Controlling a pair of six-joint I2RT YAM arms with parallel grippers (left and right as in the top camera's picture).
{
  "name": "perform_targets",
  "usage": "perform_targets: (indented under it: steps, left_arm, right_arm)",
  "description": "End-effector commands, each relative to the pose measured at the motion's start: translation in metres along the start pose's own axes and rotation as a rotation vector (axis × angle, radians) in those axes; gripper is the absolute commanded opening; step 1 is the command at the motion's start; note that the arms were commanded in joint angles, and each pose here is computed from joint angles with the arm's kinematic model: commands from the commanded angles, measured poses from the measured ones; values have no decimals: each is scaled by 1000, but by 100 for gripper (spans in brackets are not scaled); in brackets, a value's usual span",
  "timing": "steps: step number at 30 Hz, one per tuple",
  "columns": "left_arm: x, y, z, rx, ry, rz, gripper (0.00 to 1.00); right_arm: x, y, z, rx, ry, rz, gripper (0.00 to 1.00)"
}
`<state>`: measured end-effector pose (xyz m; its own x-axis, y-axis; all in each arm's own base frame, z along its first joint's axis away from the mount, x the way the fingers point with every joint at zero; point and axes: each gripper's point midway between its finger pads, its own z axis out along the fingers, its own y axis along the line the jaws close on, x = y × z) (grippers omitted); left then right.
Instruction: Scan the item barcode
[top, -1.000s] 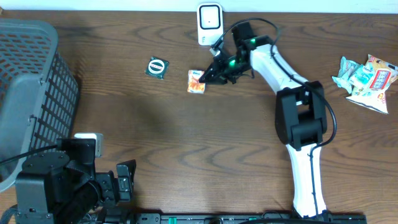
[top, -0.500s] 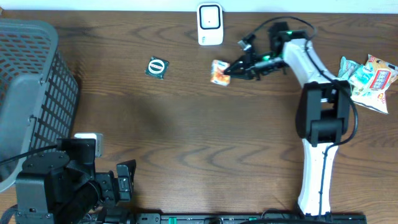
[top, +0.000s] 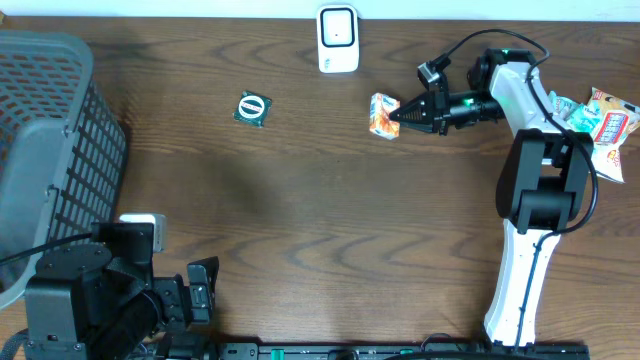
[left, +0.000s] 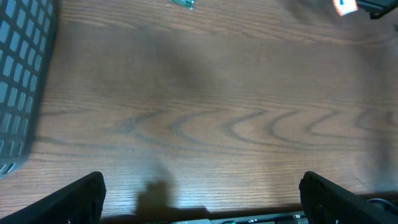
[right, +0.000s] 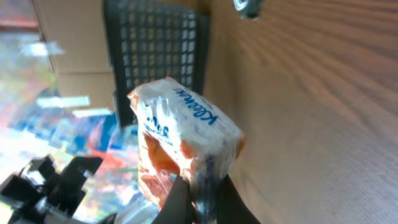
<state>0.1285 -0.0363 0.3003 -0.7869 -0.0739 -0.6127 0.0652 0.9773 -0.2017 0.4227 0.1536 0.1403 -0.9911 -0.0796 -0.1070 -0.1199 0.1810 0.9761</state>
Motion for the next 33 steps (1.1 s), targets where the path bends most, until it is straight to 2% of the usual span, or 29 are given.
perform_targets:
  steps: [1,20,29,33]
  left_arm:
    - [-1,2,0,-10,-2,-5,98]
    - [-1,2,0,-10,-2,-5,98]
    - [-1,2,0,-10,-2,-5,98]
    - [-1,2,0,-10,-2,-5,98]
  right_arm:
    - [-2,30,-7,-61,-56,-247,1]
    - [-4,54,14,-159,-98,-438,1]
    - [-5,54,14,-160,-100,-439,1]
    - [-4,54,14,-163,-94,-384,1]
